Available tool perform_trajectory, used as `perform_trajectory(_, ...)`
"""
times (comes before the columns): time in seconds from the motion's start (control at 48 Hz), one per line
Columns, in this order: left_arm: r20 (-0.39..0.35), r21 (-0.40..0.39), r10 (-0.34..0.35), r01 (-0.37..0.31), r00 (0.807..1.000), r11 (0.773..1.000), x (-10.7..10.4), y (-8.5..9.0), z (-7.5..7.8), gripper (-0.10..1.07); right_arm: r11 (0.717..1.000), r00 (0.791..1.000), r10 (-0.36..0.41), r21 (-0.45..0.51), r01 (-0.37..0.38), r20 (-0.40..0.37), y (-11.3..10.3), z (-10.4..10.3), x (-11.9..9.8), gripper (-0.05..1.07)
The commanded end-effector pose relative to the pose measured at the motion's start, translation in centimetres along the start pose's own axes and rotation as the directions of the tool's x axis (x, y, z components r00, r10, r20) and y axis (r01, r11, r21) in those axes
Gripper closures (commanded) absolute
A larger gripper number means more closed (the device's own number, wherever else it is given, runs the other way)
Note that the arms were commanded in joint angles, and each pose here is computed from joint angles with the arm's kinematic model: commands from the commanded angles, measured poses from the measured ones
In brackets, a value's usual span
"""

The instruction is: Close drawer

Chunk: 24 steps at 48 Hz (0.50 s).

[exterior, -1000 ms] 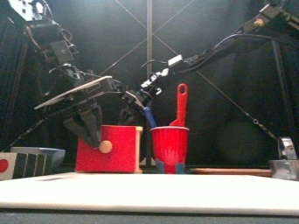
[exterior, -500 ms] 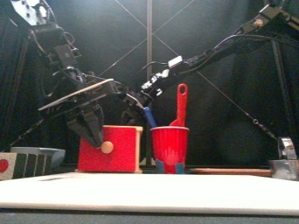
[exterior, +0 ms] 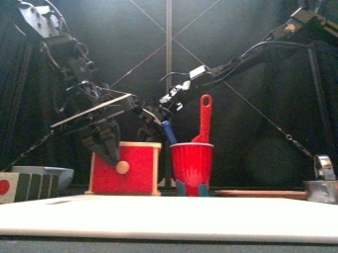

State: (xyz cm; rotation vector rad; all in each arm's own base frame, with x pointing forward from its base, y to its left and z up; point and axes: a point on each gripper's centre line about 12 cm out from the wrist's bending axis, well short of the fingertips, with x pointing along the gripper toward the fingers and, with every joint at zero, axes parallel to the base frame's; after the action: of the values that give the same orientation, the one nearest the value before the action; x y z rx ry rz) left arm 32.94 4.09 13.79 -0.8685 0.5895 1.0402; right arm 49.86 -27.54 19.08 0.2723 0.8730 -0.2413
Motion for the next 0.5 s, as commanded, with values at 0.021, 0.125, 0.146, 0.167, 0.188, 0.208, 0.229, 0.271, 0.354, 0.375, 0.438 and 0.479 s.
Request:
perform_trajectory(0.021,0.023,-0.01,-0.011,0.011,1.0,1.0,0.0,-0.4,1.1,0.45,1.0,1.0,0.002,-0.012,-0.002,0.026,0.4,1.0,-1.3,0.66)
perform_trajectory(0.125,0.035,-0.011,-0.008,0.008,0.999,1.0,0.2,-0.2,1.6,0.45,1.0,1.0,0.004,-0.013,-0.003,0.023,0.4,0.9,-1.2,0.66)
perform_trajectory(0.146,0.036,-0.011,-0.007,0.008,0.999,1.0,0.2,-0.2,1.6,0.45,1.0,1.0,0.004,-0.013,-0.003,0.023,0.4,0.9,-1.2,0.66)
perform_trajectory(0.167,0.037,-0.014,-0.005,0.005,0.999,1.0,0.3,-0.2,1.7,0.45,1.0,1.0,0.004,-0.013,-0.003,0.023,0.4,0.9,-1.2,0.66)
perform_trajectory(0.188,0.039,-0.014,-0.005,0.005,0.999,1.0,0.3,-0.1,1.8,0.45,1.0,1.0,0.003,-0.011,-0.002,0.023,0.4,0.9,-1.3,0.66)
perform_trajectory(0.208,0.04,-0.013,-0.003,0.003,0.999,1.0,0.3,-0.1,1.8,0.45,1.0,1.0,0.004,-0.013,-0.003,0.023,0.4,0.9,-1.2,0.66)
perform_trajectory(0.229,0.041,-0.013,-0.004,0.004,0.999,1.0,0.3,-0.1,1.9,0.45,1.0,1.0,0.004,-0.014,-0.003,0.023,0.4,0.9,-1.2,0.66)
perform_trajectory(0.271,0.043,-0.017,0.001,0.0,0.999,1.0,0.4,0.0,2.0,0.45,1.0,1.0,0.003,-0.014,-0.003,0.021,0.4,0.9,-1.2,0.66)
perform_trajectory(0.354,0.047,-0.019,0.005,-0.005,0.999,1.0,0.5,0.2,2.3,0.45,1.0,1.0,0.004,-0.014,-0.004,0.018,0.5,0.9,-1.2,0.66)
perform_trajectory(0.375,0.047,-0.017,0.007,-0.007,0.999,1.0,0.6,0.2,2.2,0.45,1.0,1.0,0.004,-0.014,-0.004,0.018,0.5,0.9,-1.2,0.66)
perform_trajectory(0.438,0.048,-0.017,0.006,-0.006,0.999,1.0,0.6,0.2,2.3,0.45,1.0,1.0,0.004,-0.013,-0.004,0.016,0.4,0.8,-1.2,0.66)
perform_trajectory(0.479,0.049,-0.012,0.004,-0.003,0.999,1.0,0.6,0.2,2.3,0.45,1.0,1.0,0.004,-0.014,-0.004,0.018,0.5,0.9,-1.2,0.66)
